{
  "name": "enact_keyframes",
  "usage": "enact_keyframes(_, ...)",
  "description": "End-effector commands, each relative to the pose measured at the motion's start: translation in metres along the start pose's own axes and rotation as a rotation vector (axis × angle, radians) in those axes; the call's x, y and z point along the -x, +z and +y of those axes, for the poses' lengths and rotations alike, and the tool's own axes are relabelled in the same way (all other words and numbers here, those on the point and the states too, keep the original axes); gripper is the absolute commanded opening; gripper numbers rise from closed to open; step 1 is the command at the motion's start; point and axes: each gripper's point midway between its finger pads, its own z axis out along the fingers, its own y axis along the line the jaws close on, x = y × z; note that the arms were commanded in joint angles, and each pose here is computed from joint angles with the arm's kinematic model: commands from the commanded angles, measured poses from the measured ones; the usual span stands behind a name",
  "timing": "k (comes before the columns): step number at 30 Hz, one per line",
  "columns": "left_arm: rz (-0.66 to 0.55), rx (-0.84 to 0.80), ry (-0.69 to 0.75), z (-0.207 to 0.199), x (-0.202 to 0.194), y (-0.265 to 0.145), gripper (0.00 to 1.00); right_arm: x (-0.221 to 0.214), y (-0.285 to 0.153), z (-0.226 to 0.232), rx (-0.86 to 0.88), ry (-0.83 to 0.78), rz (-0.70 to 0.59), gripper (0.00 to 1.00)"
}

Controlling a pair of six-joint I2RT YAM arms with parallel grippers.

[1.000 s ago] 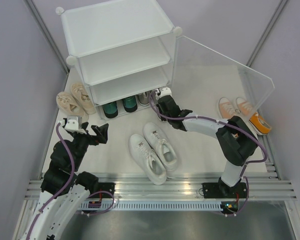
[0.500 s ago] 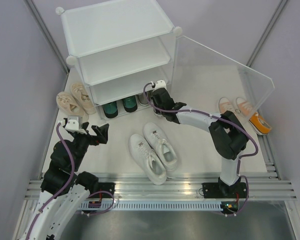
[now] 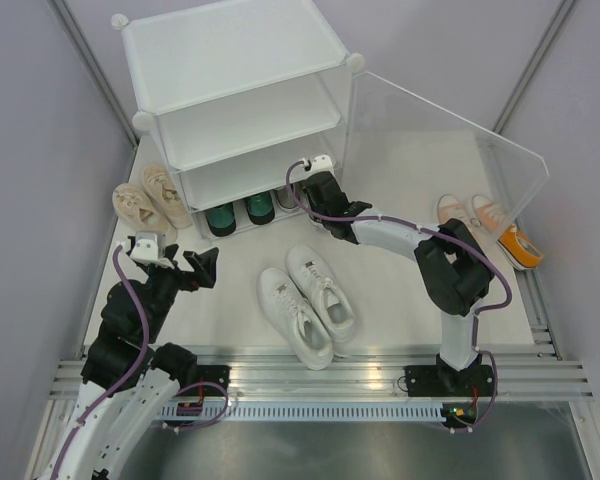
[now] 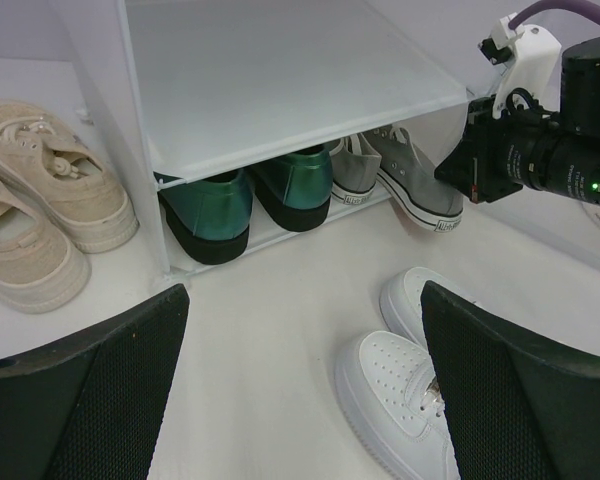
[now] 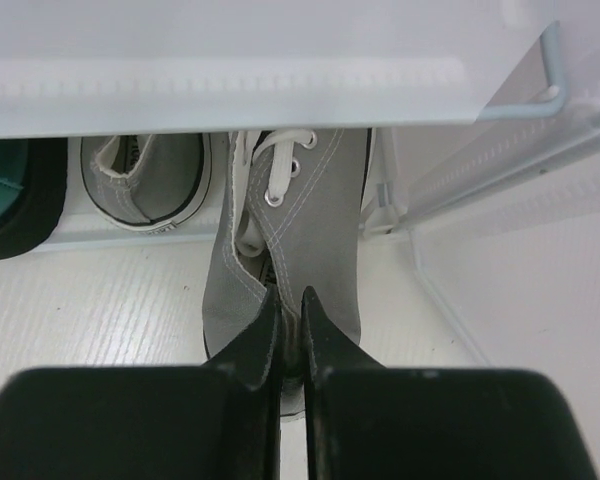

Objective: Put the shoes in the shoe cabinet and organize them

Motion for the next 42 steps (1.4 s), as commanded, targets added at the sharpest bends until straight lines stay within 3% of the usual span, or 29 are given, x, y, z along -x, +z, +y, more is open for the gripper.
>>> enact_keyframes(1, -0.023, -0.017, 0.029, -0.003, 0.006, 0.003, 1.0, 0.048, 0.017, -0.036, -0.138, 0.002, -0.157, 0.01)
enact_keyframes(16, -0.014, -0.006, 0.034, -0.001, 0.005, 0.005, 1.0, 0.058, 0.034, -0.039, -0.144, 0.015, -0.223, 0.01)
enact_keyframes(23, -0.016, -0.003, 0.035, -0.001, 0.005, 0.005, 1.0, 0.075, 0.0, -0.04, -0.076, 0.037, -0.312, 0.01)
enact_keyframes(26, -0.016, -0.005, 0.035, -0.001, 0.005, 0.004, 1.0, 0.055, -0.003, -0.041, -0.073, 0.036, -0.242, 0.01)
enact_keyframes(30, -0.017, -0.005, 0.035, -0.001, 0.005, 0.004, 1.0, 0.011, 0.003, -0.037, -0.052, 0.072, -0.145, 0.23)
enact_keyframes(32, -0.016, -0.006, 0.035, -0.001, 0.005, 0.004, 1.0, -0.002, 0.006, -0.027, -0.005, 0.097, -0.111, 0.43)
enact_keyframes(35, -0.015, -0.011, 0.034, -0.002, 0.005, 0.005, 1.0, -0.009, 0.003, -0.02, 0.037, 0.128, -0.091, 0.59)
enact_keyframes(42, -0.019, -0.013, 0.033, -0.002, 0.006, 0.003, 1.0, -0.003, -0.008, -0.015, 0.081, 0.16, -0.092, 0.78)
